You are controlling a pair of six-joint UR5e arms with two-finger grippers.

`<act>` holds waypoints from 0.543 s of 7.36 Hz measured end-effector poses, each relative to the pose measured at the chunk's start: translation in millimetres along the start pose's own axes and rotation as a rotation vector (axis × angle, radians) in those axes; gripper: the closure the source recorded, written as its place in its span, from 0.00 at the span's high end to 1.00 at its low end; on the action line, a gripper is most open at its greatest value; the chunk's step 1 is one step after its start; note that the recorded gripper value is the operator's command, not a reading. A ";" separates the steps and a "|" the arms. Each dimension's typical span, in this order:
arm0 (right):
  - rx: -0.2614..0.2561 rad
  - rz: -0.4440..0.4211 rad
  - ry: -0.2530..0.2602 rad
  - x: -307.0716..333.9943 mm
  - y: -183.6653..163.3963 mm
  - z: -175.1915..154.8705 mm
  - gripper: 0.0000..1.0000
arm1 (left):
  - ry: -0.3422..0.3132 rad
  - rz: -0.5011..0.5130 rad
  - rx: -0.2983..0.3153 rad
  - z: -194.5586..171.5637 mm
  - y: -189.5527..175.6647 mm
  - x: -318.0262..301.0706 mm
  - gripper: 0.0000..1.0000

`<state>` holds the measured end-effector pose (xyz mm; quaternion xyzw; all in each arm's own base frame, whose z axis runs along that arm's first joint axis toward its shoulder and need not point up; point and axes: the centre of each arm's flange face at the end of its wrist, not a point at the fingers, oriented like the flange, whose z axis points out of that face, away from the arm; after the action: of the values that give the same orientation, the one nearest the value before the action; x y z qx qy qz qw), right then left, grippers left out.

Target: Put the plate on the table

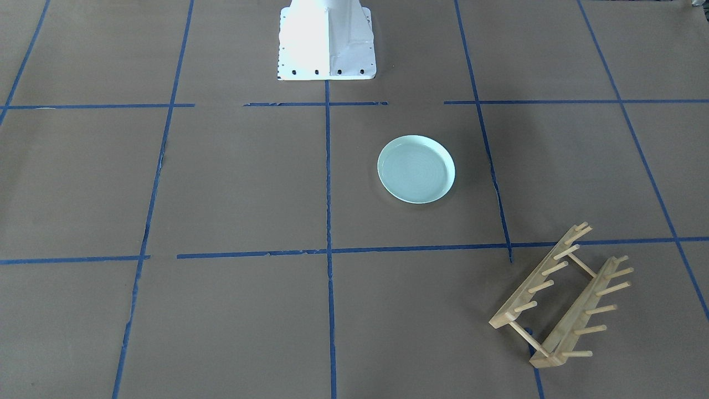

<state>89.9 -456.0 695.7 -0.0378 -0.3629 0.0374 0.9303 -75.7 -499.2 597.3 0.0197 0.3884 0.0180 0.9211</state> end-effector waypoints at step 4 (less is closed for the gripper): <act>0.001 -0.001 0.000 -0.4 -0.1 -0.5 1.00 | -0.007 -0.007 -0.004 2.1 9.1 -3.1 1.00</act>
<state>89.9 -456.2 695.1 -0.0372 -0.3629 0.0372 0.9304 -76.5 -490.3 601.5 0.0166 0.3852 0.0157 0.9225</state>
